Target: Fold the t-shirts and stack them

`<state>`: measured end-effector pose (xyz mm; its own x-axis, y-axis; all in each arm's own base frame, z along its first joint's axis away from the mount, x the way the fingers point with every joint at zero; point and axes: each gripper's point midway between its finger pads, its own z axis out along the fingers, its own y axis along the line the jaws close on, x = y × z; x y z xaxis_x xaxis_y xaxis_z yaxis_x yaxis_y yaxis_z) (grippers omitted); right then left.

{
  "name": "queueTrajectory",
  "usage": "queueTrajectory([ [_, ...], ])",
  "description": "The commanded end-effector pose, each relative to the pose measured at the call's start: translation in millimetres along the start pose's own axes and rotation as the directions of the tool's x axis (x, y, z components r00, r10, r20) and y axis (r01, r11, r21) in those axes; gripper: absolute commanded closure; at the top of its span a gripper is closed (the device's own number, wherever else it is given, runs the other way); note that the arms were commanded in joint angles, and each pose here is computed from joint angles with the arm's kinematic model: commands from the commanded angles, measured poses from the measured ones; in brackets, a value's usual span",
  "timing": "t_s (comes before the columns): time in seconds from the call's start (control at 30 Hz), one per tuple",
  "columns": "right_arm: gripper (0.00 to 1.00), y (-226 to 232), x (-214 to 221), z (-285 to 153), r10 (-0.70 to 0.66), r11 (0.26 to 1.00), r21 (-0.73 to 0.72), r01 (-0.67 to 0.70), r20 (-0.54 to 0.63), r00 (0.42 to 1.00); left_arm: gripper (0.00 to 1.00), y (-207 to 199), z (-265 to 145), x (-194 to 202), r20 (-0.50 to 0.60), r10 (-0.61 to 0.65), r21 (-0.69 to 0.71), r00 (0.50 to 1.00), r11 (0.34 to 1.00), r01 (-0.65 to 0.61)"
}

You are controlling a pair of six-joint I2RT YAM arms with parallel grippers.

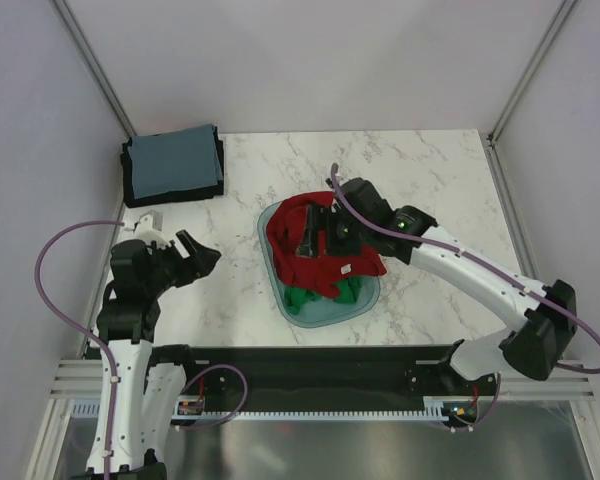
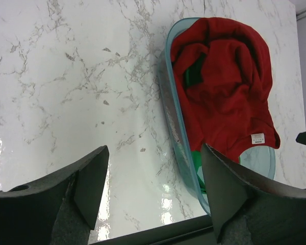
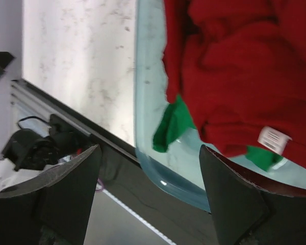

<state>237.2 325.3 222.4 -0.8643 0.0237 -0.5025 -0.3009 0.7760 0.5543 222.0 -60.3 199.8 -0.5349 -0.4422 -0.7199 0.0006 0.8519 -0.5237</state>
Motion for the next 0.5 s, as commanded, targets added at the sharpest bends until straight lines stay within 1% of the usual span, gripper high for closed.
queueTrajectory([
  [0.0,0.14,-40,14,-19,-0.032,0.989,0.143,0.028,0.027,0.999,0.18,-14,-2,-8,0.016,0.032,0.065,0.999,0.997,-0.033],
  [0.03,0.14,-45,20,-27,-0.024,0.987,0.157,0.02,0.023,0.999,0.17,-15,0,-9,0.015,0.035,0.076,0.999,0.996,-0.036],
  [0.07,0.14,-58,26,-28,-0.021,0.98,0.199,0.016,0.021,1.0,0.17,-16,2,-7,0.003,0.04,0.087,0.999,0.995,-0.04],
  [0.1,0.13,-68,28,-29,-0.023,0.972,0.235,0.014,0.033,0.999,0.17,-21,4,-3,-0.03,0.042,0.121,0.999,0.992,-0.038],
  [0.13,0.14,-73,30,-34,-0.018,0.968,0.251,0.006,0.044,0.999,0.18,-22,5,-2,-0.04,0.044,0.128,0.998,0.991,-0.038],
  [0.2,0.13,-89,36,-36,-0.024,0.954,0.301,0.006,0.058,0.998,0.19,-17,8,-3,-0.046,0.035,0.103,0.998,0.994,-0.03],
  [0.3,0.13,-108,40,-42,-0.029,0.935,0.356,-0.001,0.079,0.996,0.2,-16,11,-2,-0.056,0.032,0.097,0.998,0.995,-0.026],
  [0.47,0.13,-138,35,-52,-0.004,0.888,0.457,-0.055,0.127,0.992,0.2,-13,15,2,-0.075,0.019,0.09,0.997,0.996,-0.012],
])
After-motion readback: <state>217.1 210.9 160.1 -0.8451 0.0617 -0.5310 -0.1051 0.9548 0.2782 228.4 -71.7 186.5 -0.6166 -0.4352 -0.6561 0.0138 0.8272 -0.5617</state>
